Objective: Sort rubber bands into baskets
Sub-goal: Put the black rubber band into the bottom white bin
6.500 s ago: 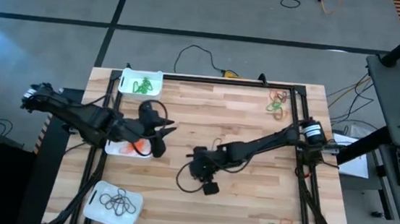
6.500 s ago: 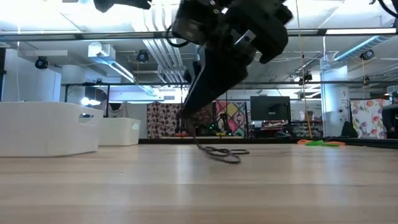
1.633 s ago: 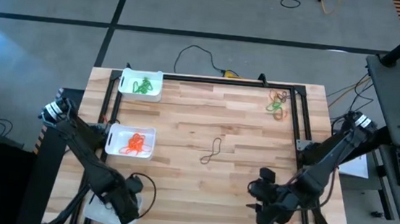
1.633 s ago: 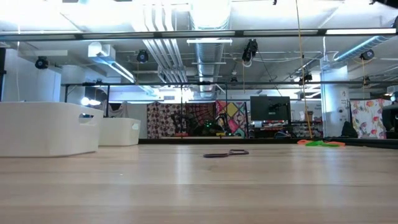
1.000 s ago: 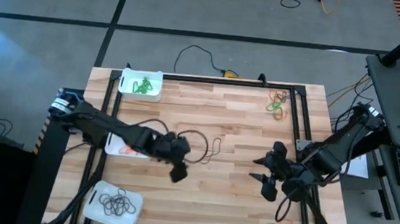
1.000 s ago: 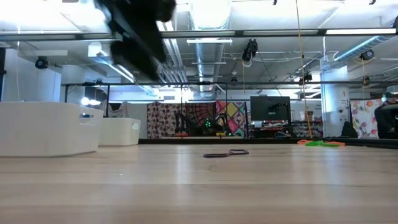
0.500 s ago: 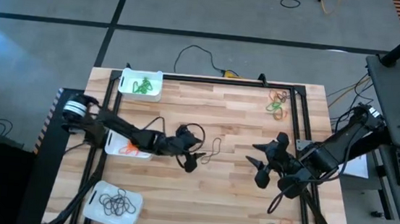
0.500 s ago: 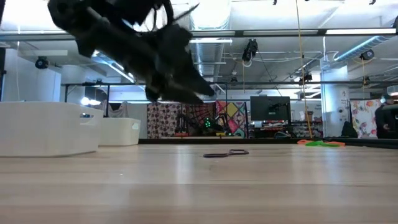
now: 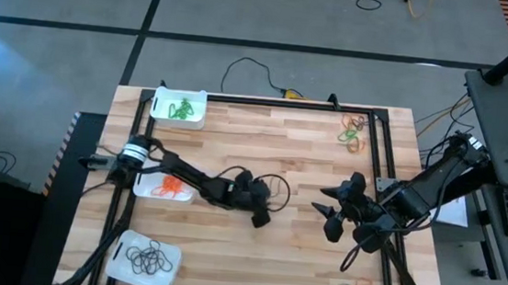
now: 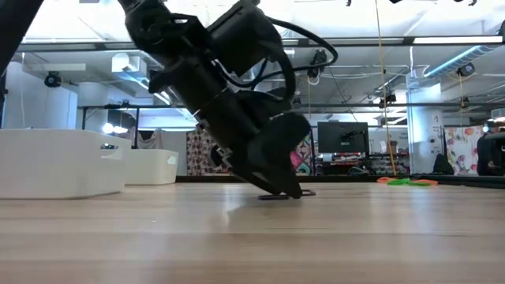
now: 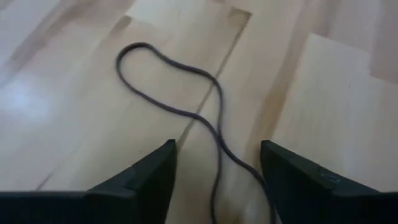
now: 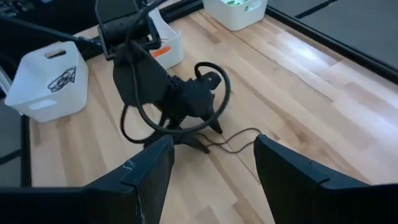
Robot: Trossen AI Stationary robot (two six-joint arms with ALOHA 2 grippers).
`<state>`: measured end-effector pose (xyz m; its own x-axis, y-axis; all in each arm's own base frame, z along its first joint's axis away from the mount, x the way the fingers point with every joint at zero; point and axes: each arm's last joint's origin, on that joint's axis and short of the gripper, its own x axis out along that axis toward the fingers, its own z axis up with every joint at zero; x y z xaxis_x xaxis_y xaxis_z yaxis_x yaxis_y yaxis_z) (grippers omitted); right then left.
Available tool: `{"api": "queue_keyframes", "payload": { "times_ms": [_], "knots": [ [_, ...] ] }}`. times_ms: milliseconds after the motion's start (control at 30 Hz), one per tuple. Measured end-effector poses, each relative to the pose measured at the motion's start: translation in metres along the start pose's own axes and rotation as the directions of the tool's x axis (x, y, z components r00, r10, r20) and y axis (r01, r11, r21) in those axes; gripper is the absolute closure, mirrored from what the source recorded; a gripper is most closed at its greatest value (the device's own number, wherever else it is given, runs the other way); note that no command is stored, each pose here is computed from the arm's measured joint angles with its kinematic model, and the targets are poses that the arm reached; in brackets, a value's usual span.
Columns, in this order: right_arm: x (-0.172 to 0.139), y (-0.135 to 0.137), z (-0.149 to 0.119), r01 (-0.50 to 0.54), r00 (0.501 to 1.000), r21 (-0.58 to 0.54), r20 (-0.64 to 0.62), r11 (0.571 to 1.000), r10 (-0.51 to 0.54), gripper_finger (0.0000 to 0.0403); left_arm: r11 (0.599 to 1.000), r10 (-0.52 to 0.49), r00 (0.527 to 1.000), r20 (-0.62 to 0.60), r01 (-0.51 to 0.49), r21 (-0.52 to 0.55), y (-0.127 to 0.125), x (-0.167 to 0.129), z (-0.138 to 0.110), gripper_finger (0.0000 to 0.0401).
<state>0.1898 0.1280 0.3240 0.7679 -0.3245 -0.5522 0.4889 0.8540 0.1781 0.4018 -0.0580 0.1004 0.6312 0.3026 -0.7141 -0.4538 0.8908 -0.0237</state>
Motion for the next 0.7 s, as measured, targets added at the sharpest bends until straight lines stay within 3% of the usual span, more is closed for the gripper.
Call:
{"api": "queue_keyframes", "payload": {
  "times_ms": [133,267,400,700],
  "knots": [
    [0.0,0.0,0.0,-0.005,1.0,0.029,-0.007,1.0,0.005,0.0188,0.998,0.057,0.998,-0.026,-0.057,-0.014,0.0,0.007,-0.005,0.0237],
    [0.0,0.0,-0.001,-0.007,1.0,0.028,-0.01,1.0,0.007,0.0188,0.996,0.076,0.996,-0.038,-0.078,-0.048,0.001,0.012,-0.011,0.0309],
    [0.0,0.001,-0.001,-0.015,1.0,0.024,-0.025,1.0,0.015,0.0188,0.999,0.035,0.997,-0.064,-0.035,0.006,-0.003,0.012,-0.015,0.0387],
    [0.0,0.0,-0.004,-0.045,0.994,0.012,-0.097,0.999,0.046,0.0188,0.986,-0.084,0.989,-0.121,0.1,0.133,-0.008,-0.017,-0.003,0.04]
  ]
}}
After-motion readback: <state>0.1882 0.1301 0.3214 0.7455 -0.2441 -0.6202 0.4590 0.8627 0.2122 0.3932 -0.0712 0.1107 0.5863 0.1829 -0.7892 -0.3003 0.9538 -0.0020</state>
